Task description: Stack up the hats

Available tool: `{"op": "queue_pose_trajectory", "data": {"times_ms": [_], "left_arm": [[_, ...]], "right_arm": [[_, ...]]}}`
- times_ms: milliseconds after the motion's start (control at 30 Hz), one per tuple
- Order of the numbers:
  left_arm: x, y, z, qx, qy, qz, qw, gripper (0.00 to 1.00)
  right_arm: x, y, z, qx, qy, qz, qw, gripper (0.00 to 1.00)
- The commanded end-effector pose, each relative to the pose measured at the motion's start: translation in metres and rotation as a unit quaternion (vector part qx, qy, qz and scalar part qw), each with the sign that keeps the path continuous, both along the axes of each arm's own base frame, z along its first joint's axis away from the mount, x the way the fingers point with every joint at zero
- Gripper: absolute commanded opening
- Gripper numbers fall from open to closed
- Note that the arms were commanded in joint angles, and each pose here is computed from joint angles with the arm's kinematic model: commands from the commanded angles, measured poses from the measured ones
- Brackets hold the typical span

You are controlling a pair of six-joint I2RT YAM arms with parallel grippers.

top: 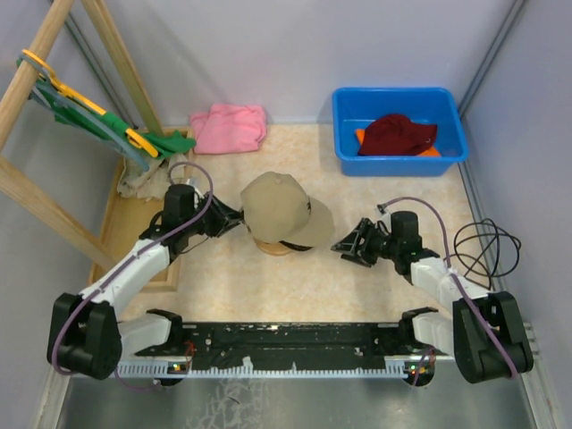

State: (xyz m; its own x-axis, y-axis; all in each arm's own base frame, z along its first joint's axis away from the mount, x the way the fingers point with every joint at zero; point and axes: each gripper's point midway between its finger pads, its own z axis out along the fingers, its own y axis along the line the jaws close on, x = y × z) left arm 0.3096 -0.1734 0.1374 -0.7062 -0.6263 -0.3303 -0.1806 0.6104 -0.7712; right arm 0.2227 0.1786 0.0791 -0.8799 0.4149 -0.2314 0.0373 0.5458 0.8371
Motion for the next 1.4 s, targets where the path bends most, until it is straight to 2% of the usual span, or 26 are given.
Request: {"op": "queue_pose_trajectory", "data": {"times_ms": [0, 33, 100, 233, 400, 533, 700, 933, 1033, 1167, 1367], "left_arm": [[-0.048, 0.024, -0.044, 0.044, 0.069, 0.020, 0.996, 0.33], [-0.055, 0.026, -0.048, 0.046, 0.076, 0.024, 0.996, 0.26], [-0.065, 0.025, -0.054, 0.051, 0.076, 0.020, 0.996, 0.19], [-0.083, 0.007, -0.069, 0.058, 0.091, -0.002, 0.994, 0.13], [-0.084, 0.000, -0.078, 0.067, 0.103, -0.004, 0.992, 0.16], [-0.058, 0.001, -0.060, 0.086, 0.056, 0.010, 0.995, 0.20], [-0.029, 0.006, -0.048, 0.129, 0.048, 0.021, 0.990, 0.22], [0.003, 0.029, -0.033, 0.146, 0.034, 0.046, 0.988, 0.26], [0.015, 0.045, -0.025, 0.151, 0.029, 0.059, 0.986, 0.32], [0.024, 0.053, -0.005, 0.157, 0.009, 0.064, 0.986, 0.53], [0.020, 0.039, 0.035, 0.108, -0.038, 0.046, 0.992, 0.66]], "right_arm": [[0.011, -0.002, 0.013, -0.025, -0.042, 0.006, 0.999, 0.55], [0.010, -0.003, 0.011, -0.029, -0.041, 0.008, 0.999, 0.54], [0.007, -0.004, 0.005, -0.037, -0.038, 0.014, 0.998, 0.50], [-0.005, -0.003, -0.011, -0.060, -0.028, 0.029, 0.997, 0.40], [-0.008, -0.001, -0.013, -0.043, -0.026, 0.022, 0.999, 0.38], [-0.011, -0.001, -0.013, -0.045, -0.026, 0.027, 0.998, 0.38], [-0.010, 0.000, -0.010, -0.042, -0.030, 0.032, 0.998, 0.35], [-0.003, 0.002, -0.003, -0.045, -0.036, 0.034, 0.998, 0.35], [0.000, 0.003, -0.002, -0.043, -0.037, 0.035, 0.998, 0.35], [0.003, 0.004, -0.001, -0.044, -0.038, 0.036, 0.998, 0.35], [0.009, 0.007, 0.001, -0.044, -0.041, 0.039, 0.997, 0.35]]}}
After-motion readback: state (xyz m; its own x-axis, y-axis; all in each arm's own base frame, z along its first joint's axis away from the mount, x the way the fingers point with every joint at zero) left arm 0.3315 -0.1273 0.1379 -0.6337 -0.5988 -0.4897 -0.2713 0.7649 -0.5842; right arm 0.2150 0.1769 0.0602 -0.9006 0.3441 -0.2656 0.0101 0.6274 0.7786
